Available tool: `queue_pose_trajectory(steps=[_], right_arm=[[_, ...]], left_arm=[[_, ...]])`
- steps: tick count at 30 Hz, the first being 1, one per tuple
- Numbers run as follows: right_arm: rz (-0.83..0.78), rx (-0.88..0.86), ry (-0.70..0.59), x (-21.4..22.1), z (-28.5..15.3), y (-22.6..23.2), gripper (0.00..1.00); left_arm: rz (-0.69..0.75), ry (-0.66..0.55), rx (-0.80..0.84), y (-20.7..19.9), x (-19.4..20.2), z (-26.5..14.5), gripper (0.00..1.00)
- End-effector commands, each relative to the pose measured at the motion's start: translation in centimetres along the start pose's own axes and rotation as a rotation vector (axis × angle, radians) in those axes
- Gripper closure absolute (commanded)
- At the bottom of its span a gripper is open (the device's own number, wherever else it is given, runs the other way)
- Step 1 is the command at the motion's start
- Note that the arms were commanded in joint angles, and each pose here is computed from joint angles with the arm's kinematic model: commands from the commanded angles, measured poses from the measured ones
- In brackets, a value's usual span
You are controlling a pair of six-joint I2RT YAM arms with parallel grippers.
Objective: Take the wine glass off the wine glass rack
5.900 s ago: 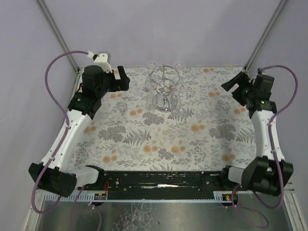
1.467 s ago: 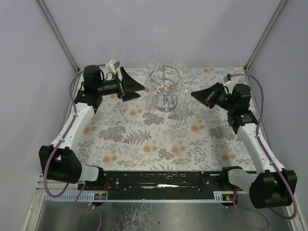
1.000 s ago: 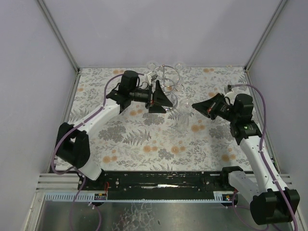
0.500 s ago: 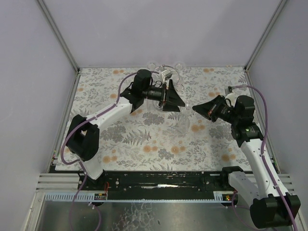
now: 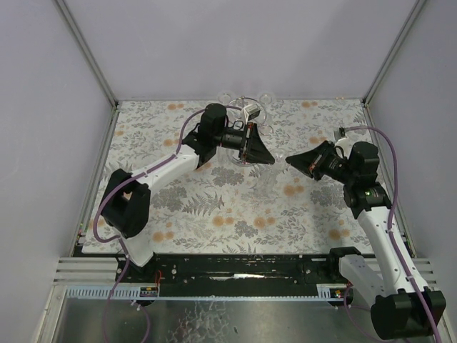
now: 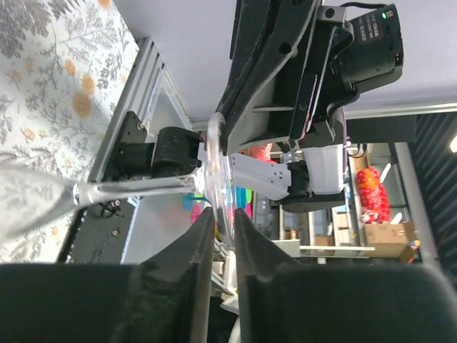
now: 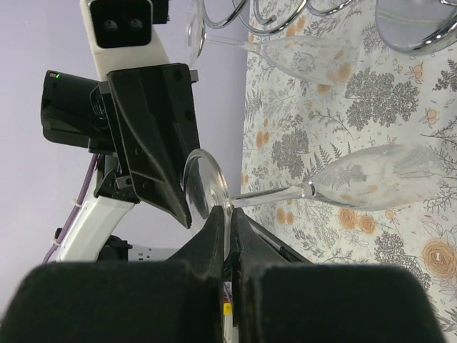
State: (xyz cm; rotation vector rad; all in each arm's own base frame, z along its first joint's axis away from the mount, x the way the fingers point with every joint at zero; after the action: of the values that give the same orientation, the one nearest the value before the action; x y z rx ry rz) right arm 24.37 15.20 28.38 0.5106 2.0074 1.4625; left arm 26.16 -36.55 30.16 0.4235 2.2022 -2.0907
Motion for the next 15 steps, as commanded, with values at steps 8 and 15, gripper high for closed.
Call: queue_pose_trajectory(steps=[8, 15], right_arm=[[-0.075, -0.058, -0.002, 0.2, -0.8, 1.9, 1.0], [-0.14, 0.055, -0.037, 0.1, -2.0, 1.2, 0.46]], left_arm=[[0.087, 0.065, 0.079, -2.1, 0.7, 0.5, 1.0], [0.176, 0.109, 0.098, -3.7, 1.3, 0.2, 1.0]])
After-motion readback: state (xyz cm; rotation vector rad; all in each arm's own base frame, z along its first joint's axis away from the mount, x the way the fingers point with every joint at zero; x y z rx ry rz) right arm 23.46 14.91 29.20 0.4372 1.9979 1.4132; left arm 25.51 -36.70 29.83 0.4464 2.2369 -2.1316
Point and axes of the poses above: each gripper's point midway between its finger pads, its own z axis out along the fingers, its own y axis along the line the jaws close on, x = y × z, the point moved 2 cm from there along -z, back along the fingers, and after that the axes turned 1 degree about z, right-handed, at the moved point
